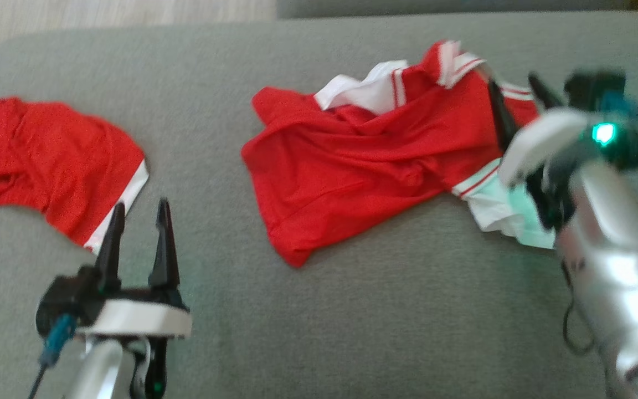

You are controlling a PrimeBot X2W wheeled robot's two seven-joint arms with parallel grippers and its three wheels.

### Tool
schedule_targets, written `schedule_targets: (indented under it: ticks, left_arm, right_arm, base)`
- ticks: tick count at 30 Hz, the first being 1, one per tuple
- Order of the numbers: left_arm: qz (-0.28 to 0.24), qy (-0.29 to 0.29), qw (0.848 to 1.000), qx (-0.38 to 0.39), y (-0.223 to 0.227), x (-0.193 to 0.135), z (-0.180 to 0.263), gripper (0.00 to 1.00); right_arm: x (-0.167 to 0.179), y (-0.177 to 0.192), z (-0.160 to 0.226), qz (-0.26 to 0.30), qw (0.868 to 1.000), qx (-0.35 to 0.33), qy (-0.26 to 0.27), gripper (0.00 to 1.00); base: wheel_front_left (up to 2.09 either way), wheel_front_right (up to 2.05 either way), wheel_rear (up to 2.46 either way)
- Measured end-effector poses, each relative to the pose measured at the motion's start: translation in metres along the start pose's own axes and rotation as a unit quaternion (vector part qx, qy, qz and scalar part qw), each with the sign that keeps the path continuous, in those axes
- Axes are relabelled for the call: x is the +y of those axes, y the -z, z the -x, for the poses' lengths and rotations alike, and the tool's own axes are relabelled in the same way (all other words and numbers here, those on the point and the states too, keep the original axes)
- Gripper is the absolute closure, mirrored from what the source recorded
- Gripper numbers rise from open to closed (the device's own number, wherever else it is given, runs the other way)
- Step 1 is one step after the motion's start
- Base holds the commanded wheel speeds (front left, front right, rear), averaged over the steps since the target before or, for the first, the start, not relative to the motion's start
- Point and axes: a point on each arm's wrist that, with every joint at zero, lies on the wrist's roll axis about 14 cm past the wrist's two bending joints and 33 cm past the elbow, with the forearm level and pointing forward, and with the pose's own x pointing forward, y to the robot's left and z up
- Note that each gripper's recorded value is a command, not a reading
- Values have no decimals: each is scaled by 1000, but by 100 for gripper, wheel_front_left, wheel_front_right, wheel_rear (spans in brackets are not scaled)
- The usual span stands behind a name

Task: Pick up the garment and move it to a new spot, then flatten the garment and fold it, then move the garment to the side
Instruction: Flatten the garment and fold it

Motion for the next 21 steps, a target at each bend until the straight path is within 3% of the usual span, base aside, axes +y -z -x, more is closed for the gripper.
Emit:
schedule_targets:
  ticks: [10,15,21]
  left_arm:
    - [-6,29,1000,2,2,-24,23,0]
    - [-22,38,999,-6,-3,-31,30,0]
    - [-27,42,999,-7,-4,-34,35,0]
  right_arm:
    - [-33,10,98,-59,989,-114,71,0]
    - [-27,25,145,-85,983,-136,90,0]
    - [-17,30,176,-69,985,-126,95,0]
  base:
    - [0,0,0]
    - [0,0,0]
    - [0,0,0]
